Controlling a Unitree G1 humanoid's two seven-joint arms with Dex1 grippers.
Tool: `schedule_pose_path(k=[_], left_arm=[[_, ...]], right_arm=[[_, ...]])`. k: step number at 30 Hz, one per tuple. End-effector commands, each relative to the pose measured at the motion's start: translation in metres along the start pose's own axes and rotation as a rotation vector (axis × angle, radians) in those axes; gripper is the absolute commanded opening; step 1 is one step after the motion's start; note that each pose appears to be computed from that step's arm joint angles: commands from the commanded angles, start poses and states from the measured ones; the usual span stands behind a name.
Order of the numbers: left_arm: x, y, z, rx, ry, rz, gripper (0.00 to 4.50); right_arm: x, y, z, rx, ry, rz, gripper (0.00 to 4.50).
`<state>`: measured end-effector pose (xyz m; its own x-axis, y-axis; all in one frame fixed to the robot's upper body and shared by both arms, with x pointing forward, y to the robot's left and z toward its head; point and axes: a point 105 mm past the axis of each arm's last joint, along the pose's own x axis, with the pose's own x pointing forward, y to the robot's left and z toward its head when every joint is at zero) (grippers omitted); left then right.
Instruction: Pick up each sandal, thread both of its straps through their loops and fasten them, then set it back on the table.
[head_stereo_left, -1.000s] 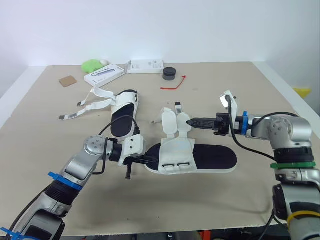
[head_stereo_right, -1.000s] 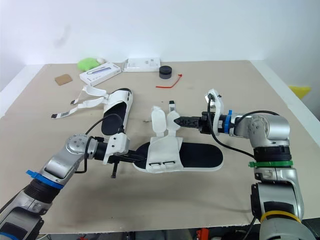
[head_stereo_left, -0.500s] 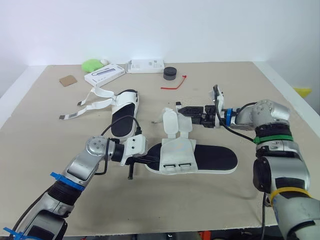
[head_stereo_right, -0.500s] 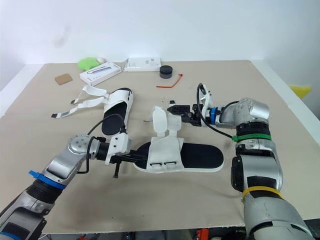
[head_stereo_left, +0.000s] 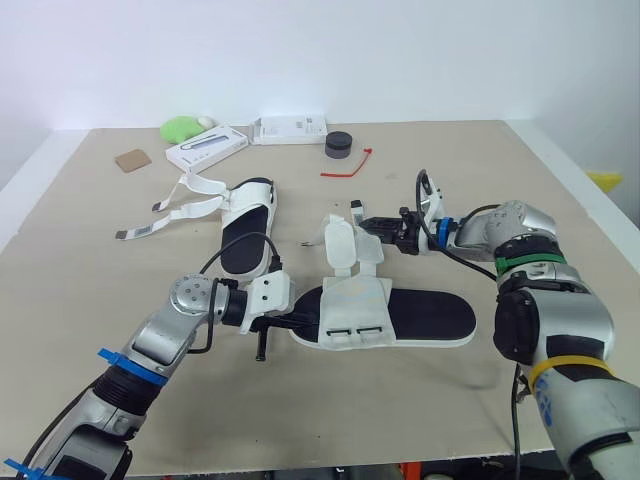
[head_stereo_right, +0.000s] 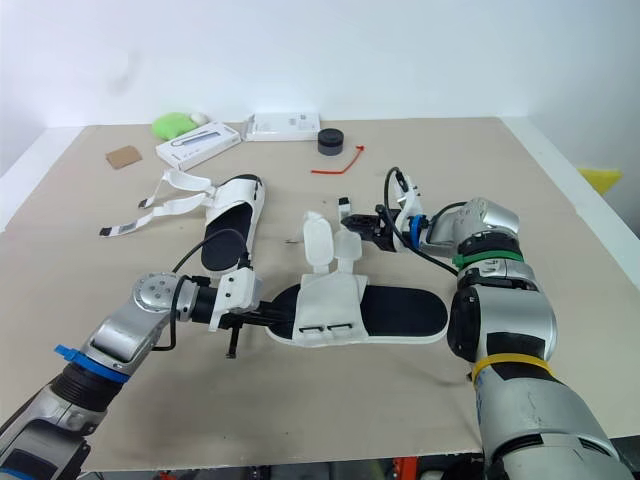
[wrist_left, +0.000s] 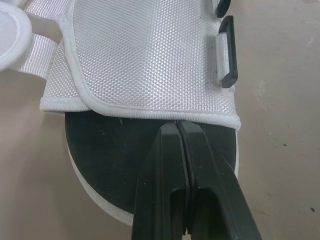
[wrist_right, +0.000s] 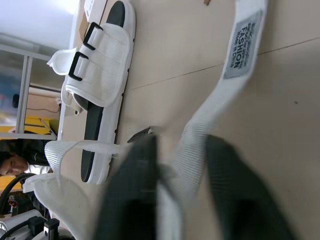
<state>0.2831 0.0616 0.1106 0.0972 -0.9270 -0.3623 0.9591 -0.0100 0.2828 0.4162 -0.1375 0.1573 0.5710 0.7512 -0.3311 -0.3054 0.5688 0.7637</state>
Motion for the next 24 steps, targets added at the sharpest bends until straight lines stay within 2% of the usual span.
schedule_pose_path(k=[1, 10, 12, 16, 21, 24], left_arm=[[-0.001, -0.002, -0.002, 0.014, 0.017, 0.001, 0.00], [-0.003, -0.003, -0.004, 0.012, 0.021, 0.004, 0.00], [-0.003, -0.003, -0.005, 0.012, 0.021, 0.004, 0.00], [-0.003, -0.004, -0.005, 0.010, 0.022, 0.004, 0.00], [-0.004, -0.005, -0.008, 0.008, 0.027, 0.001, 0.00], [-0.004, -0.005, -0.008, 0.007, 0.027, 0.001, 0.00]], right_arm=[[-0.003, 0.020, 0.016, -0.048, -0.046, 0.074, 0.04], [-0.011, 0.042, 0.021, -0.241, -0.053, 0.206, 0.04], [-0.019, 0.052, 0.018, -0.421, -0.061, 0.271, 0.04], [-0.035, 0.068, 0.007, -0.655, -0.076, 0.373, 0.04], [-0.057, 0.092, -0.038, -1.106, -0.067, 0.510, 0.04], [-0.067, 0.109, -0.063, -1.400, -0.144, 0.594, 0.04]])
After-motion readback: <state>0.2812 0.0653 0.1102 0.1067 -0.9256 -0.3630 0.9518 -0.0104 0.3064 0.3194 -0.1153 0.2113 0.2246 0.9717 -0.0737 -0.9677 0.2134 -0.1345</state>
